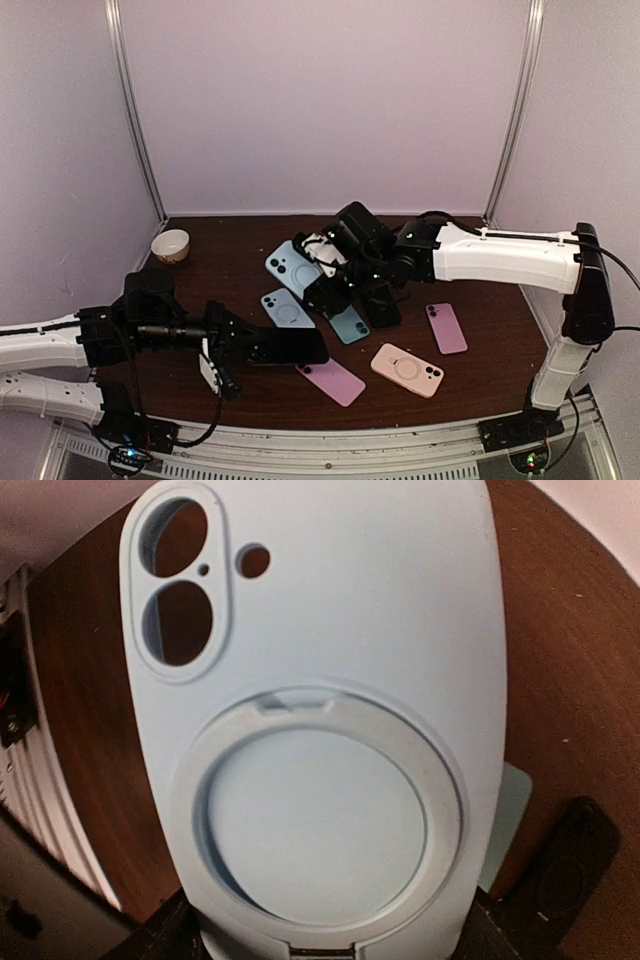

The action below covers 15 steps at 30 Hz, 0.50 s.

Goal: Take the phone out of the phone case
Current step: Remove the phone case from the phone, then place the phone case at the center of the board.

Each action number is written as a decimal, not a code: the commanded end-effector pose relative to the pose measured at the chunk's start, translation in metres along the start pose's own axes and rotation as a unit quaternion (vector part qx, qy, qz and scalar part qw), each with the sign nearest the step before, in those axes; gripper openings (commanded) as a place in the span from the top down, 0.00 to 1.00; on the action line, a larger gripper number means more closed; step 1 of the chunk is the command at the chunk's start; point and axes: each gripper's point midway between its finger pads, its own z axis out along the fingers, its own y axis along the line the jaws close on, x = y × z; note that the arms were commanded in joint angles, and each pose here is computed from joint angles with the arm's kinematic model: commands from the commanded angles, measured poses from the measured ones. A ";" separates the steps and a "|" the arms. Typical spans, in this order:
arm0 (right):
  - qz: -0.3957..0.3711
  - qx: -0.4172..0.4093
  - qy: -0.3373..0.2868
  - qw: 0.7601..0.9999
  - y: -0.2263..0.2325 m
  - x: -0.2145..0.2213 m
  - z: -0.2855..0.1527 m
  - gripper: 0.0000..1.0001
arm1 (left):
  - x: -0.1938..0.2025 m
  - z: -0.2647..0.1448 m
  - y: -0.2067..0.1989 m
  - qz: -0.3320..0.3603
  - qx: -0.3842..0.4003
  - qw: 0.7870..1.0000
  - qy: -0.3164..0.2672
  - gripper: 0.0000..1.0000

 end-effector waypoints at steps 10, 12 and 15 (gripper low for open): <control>0.114 0.226 -0.093 0.963 -0.136 -0.016 -0.082 0.27 | -0.003 -0.013 0.047 0.015 -0.089 0.996 -0.004 1.00; 0.128 0.237 -0.075 0.960 -0.149 0.001 -0.086 0.27 | -0.004 -0.013 0.047 0.014 -0.089 0.996 -0.005 1.00; 0.169 0.246 -0.039 0.954 -0.169 0.029 -0.084 0.27 | -0.003 -0.012 0.046 0.012 -0.088 0.996 -0.005 1.00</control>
